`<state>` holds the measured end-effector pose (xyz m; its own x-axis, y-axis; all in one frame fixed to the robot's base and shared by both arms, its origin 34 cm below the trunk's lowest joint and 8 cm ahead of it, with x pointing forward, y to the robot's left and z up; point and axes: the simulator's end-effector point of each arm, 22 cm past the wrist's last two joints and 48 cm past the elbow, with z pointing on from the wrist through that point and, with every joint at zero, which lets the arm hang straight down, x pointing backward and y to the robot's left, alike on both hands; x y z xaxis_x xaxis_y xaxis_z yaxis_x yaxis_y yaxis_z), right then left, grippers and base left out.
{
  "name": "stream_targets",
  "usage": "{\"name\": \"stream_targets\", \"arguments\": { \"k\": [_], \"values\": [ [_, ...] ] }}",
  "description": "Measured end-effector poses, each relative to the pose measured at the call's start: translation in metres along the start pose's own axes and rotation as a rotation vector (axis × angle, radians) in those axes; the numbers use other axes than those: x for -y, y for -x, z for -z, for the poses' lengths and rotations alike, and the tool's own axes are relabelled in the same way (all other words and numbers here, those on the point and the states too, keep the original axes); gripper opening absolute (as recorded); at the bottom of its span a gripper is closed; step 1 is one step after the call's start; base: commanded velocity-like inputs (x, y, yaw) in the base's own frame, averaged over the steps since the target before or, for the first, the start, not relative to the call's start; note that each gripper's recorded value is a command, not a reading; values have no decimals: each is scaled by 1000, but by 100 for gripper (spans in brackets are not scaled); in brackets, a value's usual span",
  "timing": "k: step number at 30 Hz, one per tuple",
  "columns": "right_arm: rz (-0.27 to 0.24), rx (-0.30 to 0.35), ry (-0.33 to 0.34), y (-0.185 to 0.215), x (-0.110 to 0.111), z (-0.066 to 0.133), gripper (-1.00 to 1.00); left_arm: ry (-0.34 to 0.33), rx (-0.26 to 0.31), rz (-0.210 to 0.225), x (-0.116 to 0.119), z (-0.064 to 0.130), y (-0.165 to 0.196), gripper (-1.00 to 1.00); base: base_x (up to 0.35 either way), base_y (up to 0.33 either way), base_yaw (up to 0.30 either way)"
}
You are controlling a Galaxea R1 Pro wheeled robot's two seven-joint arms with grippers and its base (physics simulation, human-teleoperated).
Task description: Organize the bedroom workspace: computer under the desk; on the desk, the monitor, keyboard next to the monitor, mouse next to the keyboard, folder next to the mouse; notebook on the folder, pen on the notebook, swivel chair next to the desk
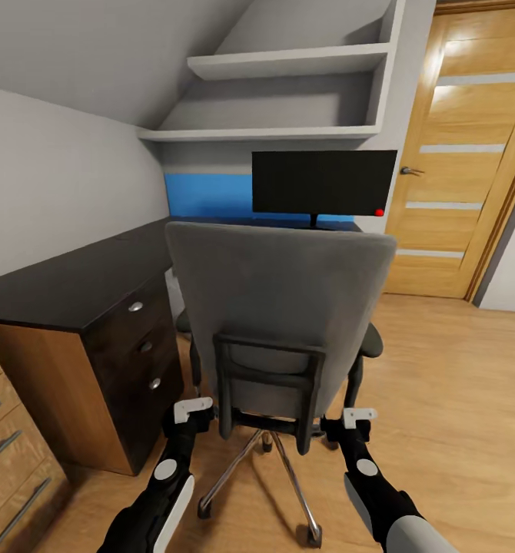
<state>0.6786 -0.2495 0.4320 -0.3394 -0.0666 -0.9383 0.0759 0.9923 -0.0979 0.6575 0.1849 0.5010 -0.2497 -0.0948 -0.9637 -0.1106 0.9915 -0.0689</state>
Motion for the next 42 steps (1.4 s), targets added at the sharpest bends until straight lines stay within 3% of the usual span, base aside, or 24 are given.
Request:
{"name": "stream_targets", "arguments": {
  "k": [13,34,42],
  "values": [
    [-7,-5,-3,-2,1,0,100,-11,0,-7,5,0,0,100,162,0,0],
    [1,-6,4,-3,-1,0,100,-16,0,-9,5,0,-1,100,-261,0,0],
    [-2,4,2,0,-3,0,100,-17,1,-9,6,0,0,100,-83,0,0]
  ]
}}
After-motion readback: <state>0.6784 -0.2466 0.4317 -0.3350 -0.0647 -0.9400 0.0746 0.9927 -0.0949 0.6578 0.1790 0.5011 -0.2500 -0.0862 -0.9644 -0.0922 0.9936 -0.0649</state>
